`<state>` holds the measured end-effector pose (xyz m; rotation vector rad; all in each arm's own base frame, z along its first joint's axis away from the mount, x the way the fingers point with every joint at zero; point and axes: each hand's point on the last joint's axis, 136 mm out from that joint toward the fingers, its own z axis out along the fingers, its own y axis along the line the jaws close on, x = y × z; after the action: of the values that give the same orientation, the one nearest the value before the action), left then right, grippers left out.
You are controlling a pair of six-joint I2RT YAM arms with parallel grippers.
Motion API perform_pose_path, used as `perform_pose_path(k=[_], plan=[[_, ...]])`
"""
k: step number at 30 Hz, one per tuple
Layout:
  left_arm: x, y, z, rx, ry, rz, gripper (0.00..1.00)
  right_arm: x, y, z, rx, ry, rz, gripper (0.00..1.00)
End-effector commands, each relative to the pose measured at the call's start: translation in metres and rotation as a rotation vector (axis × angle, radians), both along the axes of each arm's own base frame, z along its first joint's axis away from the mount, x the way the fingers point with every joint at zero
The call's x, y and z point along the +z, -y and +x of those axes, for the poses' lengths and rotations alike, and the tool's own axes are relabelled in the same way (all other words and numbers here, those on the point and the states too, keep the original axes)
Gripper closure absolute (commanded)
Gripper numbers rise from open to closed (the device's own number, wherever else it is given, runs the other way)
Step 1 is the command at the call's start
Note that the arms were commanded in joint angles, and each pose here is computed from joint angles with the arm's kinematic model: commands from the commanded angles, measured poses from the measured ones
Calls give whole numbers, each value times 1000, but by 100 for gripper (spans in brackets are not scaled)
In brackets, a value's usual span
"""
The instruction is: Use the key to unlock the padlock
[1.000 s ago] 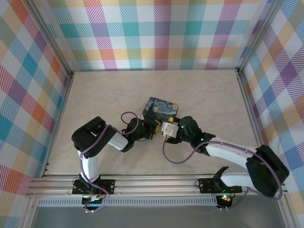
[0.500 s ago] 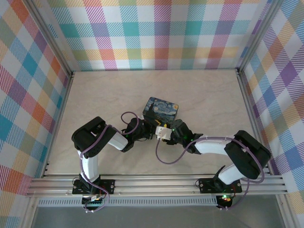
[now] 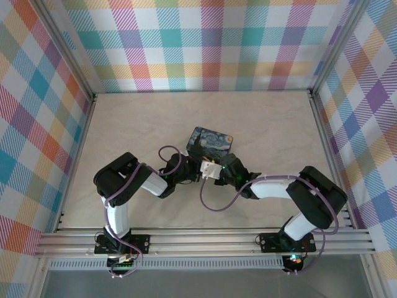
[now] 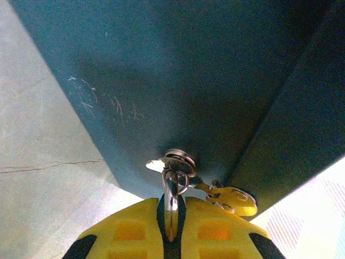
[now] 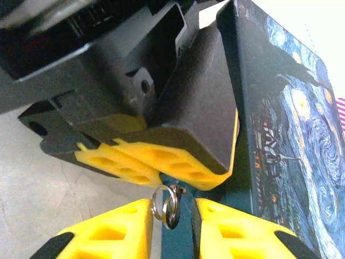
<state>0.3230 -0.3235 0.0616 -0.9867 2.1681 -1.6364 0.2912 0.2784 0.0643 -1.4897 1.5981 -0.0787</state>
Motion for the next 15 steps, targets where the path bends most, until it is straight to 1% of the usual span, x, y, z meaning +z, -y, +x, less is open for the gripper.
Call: perform_pose_path(k=[1,9,11,15], plan=[[9,6,-2,-22,12,-11,100,11,-9,9,-14,34,33,79],[8,5,-3,-20,9,-12,100,11,-7,16,-54,51,37,98],[8,5,-2,-19,9,-14,100,13,-6,17,-67,51,46,100],[9,5,-2,-18,11,-17,100,15,-4,18,-98,41,73,100]])
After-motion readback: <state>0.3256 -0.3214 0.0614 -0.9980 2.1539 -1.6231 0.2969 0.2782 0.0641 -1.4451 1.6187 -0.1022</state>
